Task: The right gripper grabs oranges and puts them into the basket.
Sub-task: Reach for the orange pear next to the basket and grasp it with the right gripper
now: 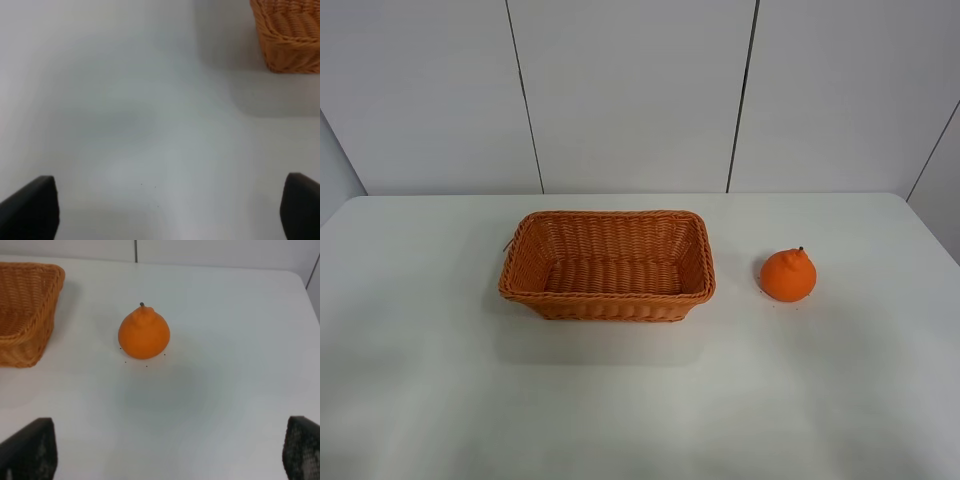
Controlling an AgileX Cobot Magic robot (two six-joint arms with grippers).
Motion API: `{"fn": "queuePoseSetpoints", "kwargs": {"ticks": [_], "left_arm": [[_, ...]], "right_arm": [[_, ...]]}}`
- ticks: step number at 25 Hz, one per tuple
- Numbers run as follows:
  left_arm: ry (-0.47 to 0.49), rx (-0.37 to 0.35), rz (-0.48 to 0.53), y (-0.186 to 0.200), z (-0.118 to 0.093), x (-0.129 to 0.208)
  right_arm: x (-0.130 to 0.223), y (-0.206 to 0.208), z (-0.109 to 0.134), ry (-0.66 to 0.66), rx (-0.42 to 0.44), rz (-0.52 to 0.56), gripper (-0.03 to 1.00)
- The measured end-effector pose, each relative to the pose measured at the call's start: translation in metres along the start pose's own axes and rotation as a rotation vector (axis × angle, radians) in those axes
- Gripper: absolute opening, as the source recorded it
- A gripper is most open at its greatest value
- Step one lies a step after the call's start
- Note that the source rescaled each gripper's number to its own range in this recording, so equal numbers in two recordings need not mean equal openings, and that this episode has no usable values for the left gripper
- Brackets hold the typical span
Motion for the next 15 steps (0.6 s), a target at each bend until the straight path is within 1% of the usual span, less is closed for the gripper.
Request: {"fn": "queuePoseSetpoints", "kwargs": {"ticks": [10,13,15], "left_arm": [[0.0,0.0,0.0,0.0,0.0,0.0],[0.0,0.0,0.0,0.0,0.0,0.0],[0.0,0.0,0.0,0.0,0.0,0.0]], "right_arm": [[-0.001,-0.001,0.0,-0.001,-0.001,0.007,1.0],[-0.02,-0.006,0.0,-0.001,-0.003,0.061,1.0],[-0.043,-0.013,-0.001,-0.002,-0.003,0.104,1.0]]}}
Point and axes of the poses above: a point on each arm's last joint axis where the gripper is mounted, y pointing back along that axis away from the gripper, z along the wrist's bending axis when the last joint is at zero, x = y × z, the point moved 2 cm from there along -y, pointing out along that axis toward the gripper, and after that the axes turned 2 degrees about y, right-handed, at the moved point
